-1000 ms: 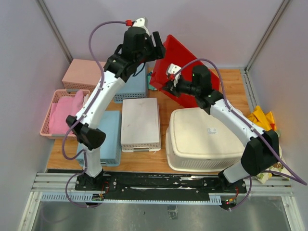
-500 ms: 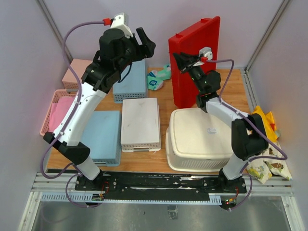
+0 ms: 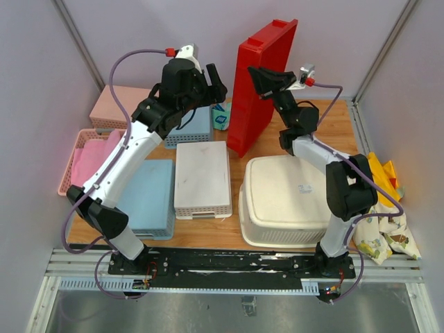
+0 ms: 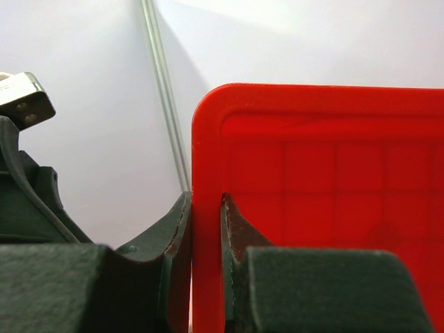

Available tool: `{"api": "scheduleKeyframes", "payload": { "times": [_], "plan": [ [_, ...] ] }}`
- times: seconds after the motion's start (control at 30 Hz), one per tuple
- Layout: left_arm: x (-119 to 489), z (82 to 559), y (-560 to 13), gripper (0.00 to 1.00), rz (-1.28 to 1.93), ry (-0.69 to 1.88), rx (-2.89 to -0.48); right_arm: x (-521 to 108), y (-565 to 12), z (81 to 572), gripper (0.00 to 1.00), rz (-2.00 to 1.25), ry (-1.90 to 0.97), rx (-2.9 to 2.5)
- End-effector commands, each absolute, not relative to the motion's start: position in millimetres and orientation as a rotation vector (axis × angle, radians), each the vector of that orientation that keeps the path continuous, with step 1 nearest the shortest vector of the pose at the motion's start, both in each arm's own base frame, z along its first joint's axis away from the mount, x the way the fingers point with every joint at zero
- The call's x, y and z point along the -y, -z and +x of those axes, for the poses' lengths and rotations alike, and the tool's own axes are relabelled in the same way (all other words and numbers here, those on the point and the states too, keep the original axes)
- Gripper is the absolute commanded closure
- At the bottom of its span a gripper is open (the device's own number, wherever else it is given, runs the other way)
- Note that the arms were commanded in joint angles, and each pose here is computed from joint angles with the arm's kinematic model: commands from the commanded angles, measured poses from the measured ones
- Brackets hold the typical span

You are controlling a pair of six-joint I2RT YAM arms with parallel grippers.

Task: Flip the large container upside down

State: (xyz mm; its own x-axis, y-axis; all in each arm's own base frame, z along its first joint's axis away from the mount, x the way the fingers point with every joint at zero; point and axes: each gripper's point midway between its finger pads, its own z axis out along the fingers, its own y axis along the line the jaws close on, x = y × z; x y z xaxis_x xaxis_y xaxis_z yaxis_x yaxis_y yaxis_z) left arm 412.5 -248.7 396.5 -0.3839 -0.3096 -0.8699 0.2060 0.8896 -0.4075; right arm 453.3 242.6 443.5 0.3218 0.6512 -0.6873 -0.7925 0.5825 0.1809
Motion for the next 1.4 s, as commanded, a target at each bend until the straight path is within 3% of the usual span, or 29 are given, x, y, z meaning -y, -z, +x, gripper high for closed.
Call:
{"api": "scheduleKeyframes", "payload": {
  "times": [0.0,0.23,0.57,0.97,1.27,1.37],
  "plan": [
    [234.7,402.1,-430.0,0.22,-0.122,0.558,-1.79,-247.9,-486.8,418.7,1.0,-0.307,-1.038,-0.615],
    [218.1,400.2,-433.5,0.22,-0.155,0.562,-1.789,-247.2,-453.8,418.7,1.0,-0.319,-1.044,-0.704],
    [245.8,396.2,-477.1,0.05,-0.013,0.743,-1.727,-237.0,-415.9,389.3,1.0,-0.354,-1.001,-0.797],
    [302.6,413.7,-459.8,0.05,0.122,0.946,-1.803,-236.3,-377.6,373.6,1.0,-0.396,-0.996,-0.884],
    [334.2,400.4,-444.0,0.09,0.242,1.138,-1.851,-237.1,-366.5,375.4,1.0,-0.382,-1.016,-0.917],
    [341.9,396.1,-440.0,0.12,0.259,1.201,-1.858,-236.7,-366.7,374.6,0.92,-0.369,-1.033,-0.923]
  ]
}}
